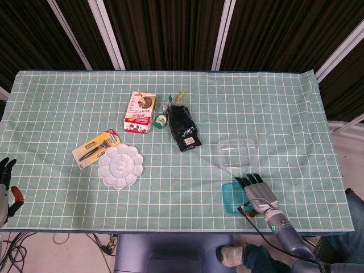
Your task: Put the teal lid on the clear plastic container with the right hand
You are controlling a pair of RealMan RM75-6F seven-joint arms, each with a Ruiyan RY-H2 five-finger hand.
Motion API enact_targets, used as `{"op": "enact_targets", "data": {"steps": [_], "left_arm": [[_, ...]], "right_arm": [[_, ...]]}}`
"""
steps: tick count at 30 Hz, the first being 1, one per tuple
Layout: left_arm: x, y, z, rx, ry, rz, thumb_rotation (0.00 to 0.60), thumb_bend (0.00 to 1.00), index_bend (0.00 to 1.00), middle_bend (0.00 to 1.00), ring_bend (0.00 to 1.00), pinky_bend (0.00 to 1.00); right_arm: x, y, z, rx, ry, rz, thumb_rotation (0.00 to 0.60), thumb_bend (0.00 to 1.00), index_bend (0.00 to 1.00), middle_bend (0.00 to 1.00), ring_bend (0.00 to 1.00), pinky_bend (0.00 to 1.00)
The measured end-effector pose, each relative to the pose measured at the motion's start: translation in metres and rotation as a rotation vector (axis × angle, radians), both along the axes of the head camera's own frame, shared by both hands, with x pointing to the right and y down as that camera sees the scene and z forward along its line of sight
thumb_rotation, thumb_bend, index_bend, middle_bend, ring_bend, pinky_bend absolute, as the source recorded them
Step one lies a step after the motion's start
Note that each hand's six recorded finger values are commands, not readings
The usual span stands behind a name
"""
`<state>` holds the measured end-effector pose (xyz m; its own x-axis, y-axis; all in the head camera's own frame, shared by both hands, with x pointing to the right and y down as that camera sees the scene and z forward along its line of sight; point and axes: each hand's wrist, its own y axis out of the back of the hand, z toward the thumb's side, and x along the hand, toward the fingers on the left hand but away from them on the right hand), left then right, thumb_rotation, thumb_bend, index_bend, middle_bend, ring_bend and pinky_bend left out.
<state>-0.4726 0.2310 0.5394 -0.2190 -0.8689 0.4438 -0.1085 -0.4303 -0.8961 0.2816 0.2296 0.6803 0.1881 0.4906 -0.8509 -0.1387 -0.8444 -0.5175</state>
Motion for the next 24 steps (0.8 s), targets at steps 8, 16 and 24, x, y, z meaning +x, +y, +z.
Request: {"op": "enact_targets", "data": {"steps": [8,16,24], "left_arm": [[0.0002,0.0001,0.0,0.0,0.002,0.0,0.6,0.77,0.05,0.0,0.0,0.0],[0.0002,0.0004,0.0004,-0.002,0.0,0.001,0.6,0.77,0.05,0.0,0.0,0.0],[0.0001,0.0005,0.0007,-0.004,-0.001,0.0,0.6,0.77,0.05,0.0,0.0,0.0]], "right_arm": [[-0.002,-0.0023,-0.0018,0.022,-0.041,0.043,0.6,0.22,0.0,0.37,0.04,0.0],[-0.0009,-0.0027,-0.0026,0.056,-0.066,0.06,0.6,0.25,0.0,0.39,0.06,0.0],[0.0006,-0.0031,-0.0051,0.071,-0.075,0.058,0.6,0.25,0.0,0.39,0.06,0.0]]}}
